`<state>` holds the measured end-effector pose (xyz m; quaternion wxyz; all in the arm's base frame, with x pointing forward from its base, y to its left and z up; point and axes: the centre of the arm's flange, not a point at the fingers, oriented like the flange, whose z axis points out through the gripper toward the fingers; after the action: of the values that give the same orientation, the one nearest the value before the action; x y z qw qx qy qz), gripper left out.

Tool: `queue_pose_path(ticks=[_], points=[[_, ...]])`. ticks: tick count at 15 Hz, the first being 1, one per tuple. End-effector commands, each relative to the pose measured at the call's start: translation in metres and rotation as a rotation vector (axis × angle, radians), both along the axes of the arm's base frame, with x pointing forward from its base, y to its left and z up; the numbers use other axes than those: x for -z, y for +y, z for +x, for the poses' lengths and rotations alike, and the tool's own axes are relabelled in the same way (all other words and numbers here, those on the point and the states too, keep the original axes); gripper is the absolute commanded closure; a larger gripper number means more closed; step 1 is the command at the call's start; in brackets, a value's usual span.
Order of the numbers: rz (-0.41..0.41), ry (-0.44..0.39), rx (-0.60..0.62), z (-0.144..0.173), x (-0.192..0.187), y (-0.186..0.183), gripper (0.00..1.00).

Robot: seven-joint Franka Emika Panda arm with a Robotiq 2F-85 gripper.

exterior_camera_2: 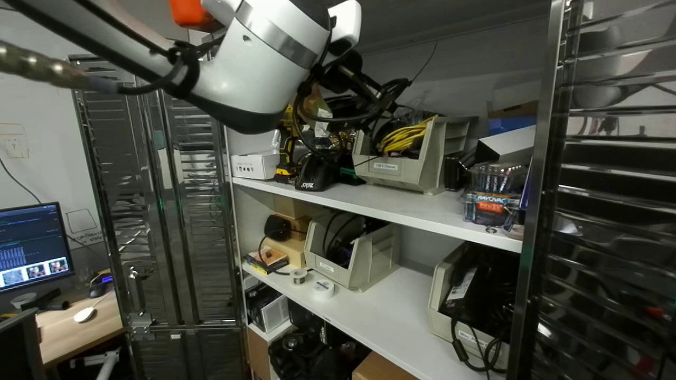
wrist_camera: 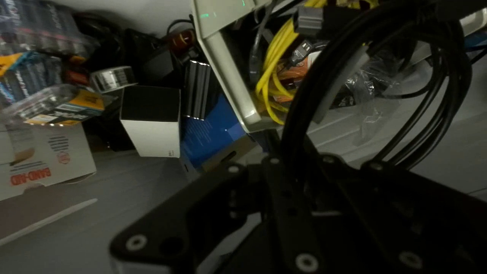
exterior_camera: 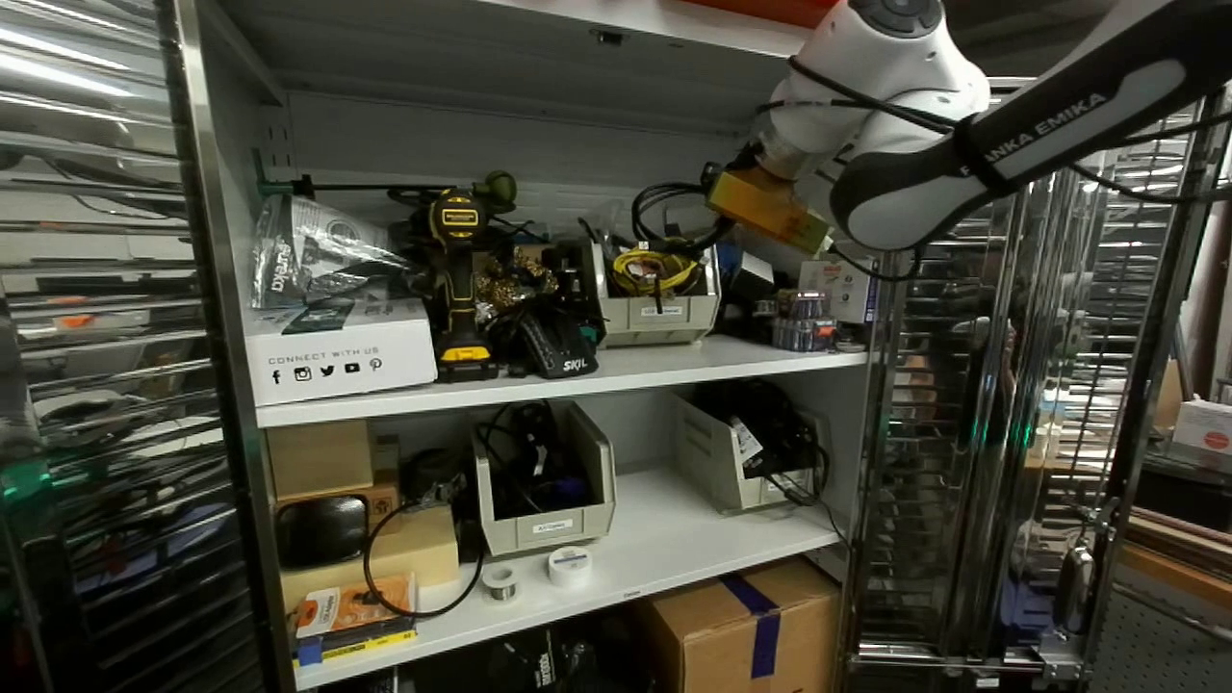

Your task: Put the black cable in the compartment.

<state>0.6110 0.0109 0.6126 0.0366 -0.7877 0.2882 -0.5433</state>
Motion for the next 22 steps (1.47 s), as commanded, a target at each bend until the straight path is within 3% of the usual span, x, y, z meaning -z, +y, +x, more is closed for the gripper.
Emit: queue_pose_path(ticks=[1,6,13,14,15,19,22], points=[[-0.069,-0.035,0.062,0.06,-0.005,0.018,0.93],[-0.133,-0.029,0.164,0.101,0.003,0.011,0.93],[-0.146,-0.001,0.171,0.143,0.015,0.024,0.93],[-0.156,0.016,0.17,0.142,0.014,0.024,0.63],[-0.157,0.023,0.169,0.137,0.012,0.024,0.62],[-0.163,0.076,0.168,0.109,0.005,0.016,0.32],[-0.134,0.122,0.1,0.082,-0.002,0.01,0.1]])
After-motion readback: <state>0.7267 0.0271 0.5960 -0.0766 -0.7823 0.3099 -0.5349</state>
